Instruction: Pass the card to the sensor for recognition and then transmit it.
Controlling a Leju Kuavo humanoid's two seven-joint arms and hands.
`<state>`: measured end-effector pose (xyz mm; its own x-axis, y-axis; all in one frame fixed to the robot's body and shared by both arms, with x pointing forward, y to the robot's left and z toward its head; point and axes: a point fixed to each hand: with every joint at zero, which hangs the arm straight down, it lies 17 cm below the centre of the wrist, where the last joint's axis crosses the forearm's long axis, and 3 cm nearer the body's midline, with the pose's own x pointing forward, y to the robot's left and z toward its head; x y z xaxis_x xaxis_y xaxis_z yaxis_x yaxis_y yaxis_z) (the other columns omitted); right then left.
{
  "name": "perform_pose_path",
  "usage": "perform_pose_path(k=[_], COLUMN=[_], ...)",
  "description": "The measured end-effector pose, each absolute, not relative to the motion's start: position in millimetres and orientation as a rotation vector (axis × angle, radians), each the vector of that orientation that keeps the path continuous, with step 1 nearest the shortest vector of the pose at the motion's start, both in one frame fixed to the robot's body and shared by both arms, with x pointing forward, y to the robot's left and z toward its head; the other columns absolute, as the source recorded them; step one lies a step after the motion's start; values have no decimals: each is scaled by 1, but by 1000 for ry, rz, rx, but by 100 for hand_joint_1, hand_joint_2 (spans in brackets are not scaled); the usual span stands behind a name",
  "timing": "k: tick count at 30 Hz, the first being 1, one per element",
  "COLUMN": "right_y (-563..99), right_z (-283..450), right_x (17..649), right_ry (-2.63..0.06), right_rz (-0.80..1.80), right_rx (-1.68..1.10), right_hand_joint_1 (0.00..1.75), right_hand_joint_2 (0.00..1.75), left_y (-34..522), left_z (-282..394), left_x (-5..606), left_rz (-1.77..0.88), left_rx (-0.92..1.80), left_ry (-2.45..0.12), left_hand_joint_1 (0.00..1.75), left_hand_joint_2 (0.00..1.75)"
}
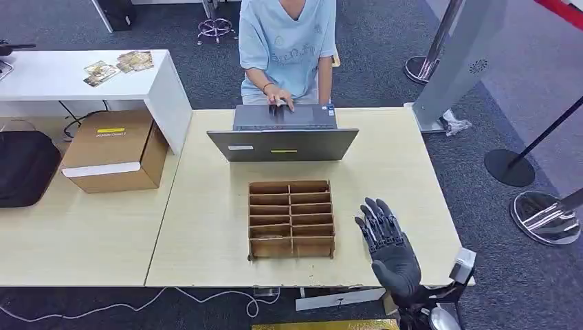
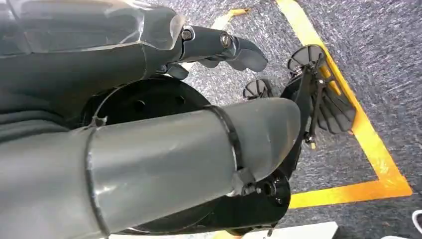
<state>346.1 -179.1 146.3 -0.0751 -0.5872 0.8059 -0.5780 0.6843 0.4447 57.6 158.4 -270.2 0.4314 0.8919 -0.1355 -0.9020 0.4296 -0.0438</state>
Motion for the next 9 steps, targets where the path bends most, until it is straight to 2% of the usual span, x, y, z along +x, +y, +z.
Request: perform_pose_path(k=[9], right_y=[-185], right_z=[145], right_x=[354], right_ry=[-1745], right_rz=[-41], right_rx=[952], right_hand_joint_1=[0], right_hand_joint_2=[175], left_y=[161], left_z=[-272], left_x=[43], left_rz=[1071], left_rx=[-79], left_ry=[173], left_hand_joint_1=[0], left_hand_joint_2=[0])
